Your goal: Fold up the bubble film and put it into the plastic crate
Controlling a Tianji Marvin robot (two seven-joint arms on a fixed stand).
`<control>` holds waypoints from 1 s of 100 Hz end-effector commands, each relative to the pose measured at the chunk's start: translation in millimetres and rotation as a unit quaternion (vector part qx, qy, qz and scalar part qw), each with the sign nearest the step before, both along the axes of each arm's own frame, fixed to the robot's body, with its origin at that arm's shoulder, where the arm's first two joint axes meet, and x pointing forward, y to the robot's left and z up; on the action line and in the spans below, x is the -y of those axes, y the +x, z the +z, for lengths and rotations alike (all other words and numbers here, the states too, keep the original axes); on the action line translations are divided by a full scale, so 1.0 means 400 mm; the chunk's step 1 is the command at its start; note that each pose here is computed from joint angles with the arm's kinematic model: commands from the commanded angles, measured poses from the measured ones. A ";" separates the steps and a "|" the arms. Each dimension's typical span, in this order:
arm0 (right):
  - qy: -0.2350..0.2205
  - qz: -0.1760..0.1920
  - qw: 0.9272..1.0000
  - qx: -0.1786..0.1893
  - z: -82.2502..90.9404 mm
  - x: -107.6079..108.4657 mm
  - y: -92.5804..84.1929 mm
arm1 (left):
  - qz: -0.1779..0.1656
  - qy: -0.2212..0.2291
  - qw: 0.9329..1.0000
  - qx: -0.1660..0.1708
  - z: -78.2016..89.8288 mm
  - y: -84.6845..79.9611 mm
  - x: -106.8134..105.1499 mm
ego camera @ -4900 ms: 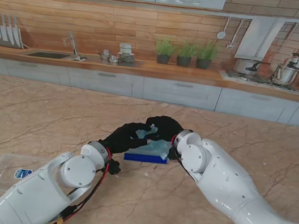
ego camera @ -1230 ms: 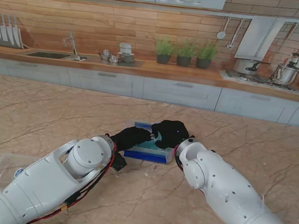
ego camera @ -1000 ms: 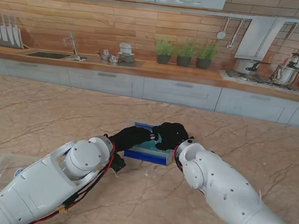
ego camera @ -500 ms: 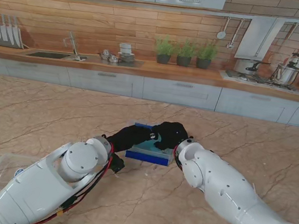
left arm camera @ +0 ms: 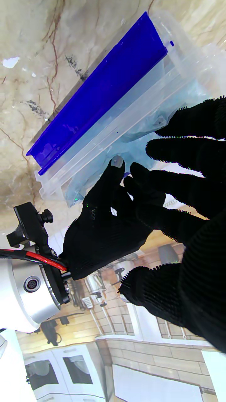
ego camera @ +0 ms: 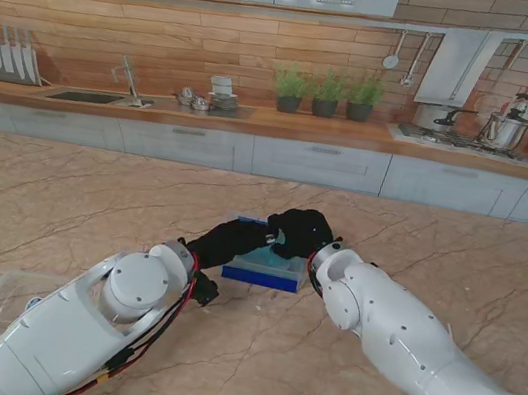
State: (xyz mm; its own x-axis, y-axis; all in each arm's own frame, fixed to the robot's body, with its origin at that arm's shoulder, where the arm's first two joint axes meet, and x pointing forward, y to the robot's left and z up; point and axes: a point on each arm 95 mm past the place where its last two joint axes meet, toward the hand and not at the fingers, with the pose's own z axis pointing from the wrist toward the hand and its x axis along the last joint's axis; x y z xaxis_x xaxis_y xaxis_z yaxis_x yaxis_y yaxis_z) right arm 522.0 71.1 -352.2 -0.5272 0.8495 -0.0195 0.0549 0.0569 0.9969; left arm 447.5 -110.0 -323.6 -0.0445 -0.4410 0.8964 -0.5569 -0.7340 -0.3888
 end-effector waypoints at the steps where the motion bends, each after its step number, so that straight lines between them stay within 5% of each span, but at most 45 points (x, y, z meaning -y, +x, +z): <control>1: 0.005 0.008 1.000 0.003 0.002 -0.013 -0.007 | -0.004 -0.003 1.000 0.000 0.000 -0.007 0.004; 70: -0.051 0.039 0.998 -0.029 -0.050 -0.025 -0.005 | 0.007 -0.003 1.000 -0.018 -0.020 0.007 0.016; 100: -0.024 0.033 0.999 -0.006 -0.013 -0.022 -0.009 | 0.007 -0.004 1.000 -0.015 -0.017 0.007 0.016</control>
